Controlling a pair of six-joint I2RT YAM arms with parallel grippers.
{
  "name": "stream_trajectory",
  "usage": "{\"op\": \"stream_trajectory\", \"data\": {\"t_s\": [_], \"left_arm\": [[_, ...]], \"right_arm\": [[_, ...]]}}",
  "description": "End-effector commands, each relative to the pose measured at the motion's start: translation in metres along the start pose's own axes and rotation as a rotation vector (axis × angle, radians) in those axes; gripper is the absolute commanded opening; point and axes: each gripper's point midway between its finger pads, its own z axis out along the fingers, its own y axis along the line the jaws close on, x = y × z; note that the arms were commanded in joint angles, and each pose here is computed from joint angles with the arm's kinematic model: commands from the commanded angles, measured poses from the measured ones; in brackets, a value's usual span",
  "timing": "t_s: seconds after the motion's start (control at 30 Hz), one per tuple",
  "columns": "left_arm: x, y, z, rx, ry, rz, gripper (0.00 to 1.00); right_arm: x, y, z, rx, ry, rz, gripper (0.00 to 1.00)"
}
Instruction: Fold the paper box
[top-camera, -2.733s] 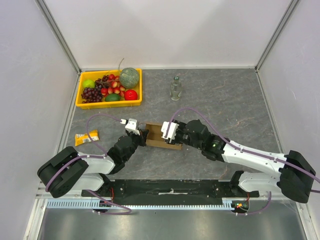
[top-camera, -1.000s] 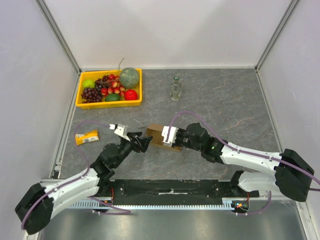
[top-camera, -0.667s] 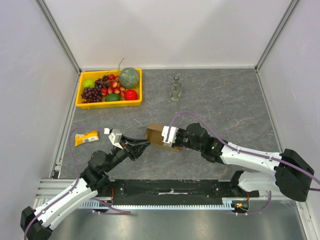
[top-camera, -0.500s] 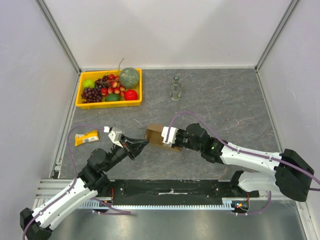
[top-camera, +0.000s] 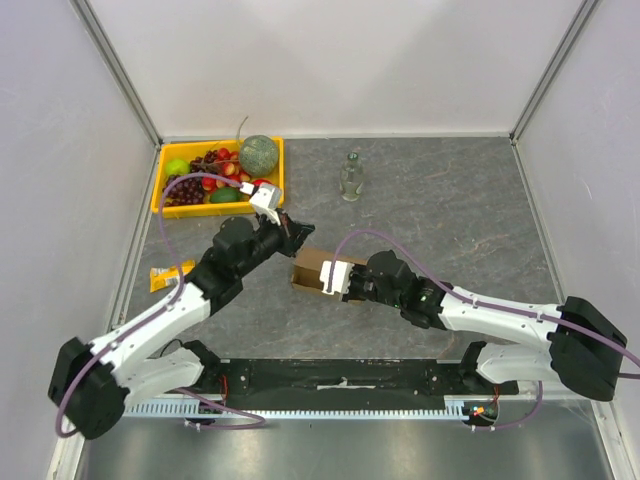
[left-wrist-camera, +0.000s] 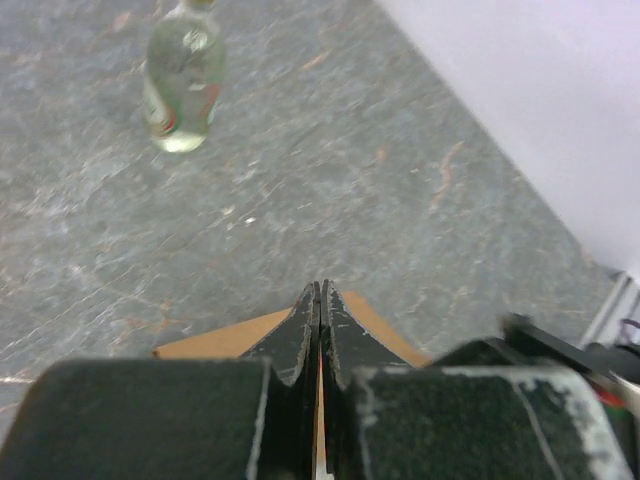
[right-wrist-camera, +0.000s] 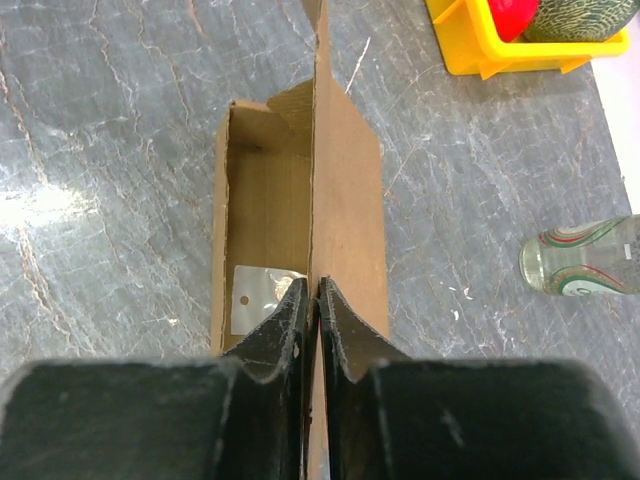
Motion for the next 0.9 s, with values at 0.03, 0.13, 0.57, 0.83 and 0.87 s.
{"op": "stream_trajectory", "data": {"t_s": [0.03,0.13,0.57,0.83,0.87], "left_arm": [[0.028,0.028,0.026,-0.023,0.14,-0.014,0.02],[0.044,0.035,0.029,-0.034,0.179,-0.009,0.02],[0.099,0.046,0.016,-0.022,0.3,-0.026,0.02],[0.131,0.054,0.001,-0.041,0.342,-0.063,0.02],[0.132,0.055,0.0,-0.04,0.34,-0.067,0.02]], "right_arm": [[0.006,0.005,0.0,-0.017,0.044,-0.017,0.16],[0.007,0.006,0.0,-0.017,0.044,-0.012,0.2],[-0.013,0.002,-0.006,0.006,-0.044,0.046,0.59],[-0.041,0.0,-0.013,-0.018,-0.136,0.08,0.64],[-0.045,-0.001,-0.014,-0.018,-0.148,0.084,0.64]]}}
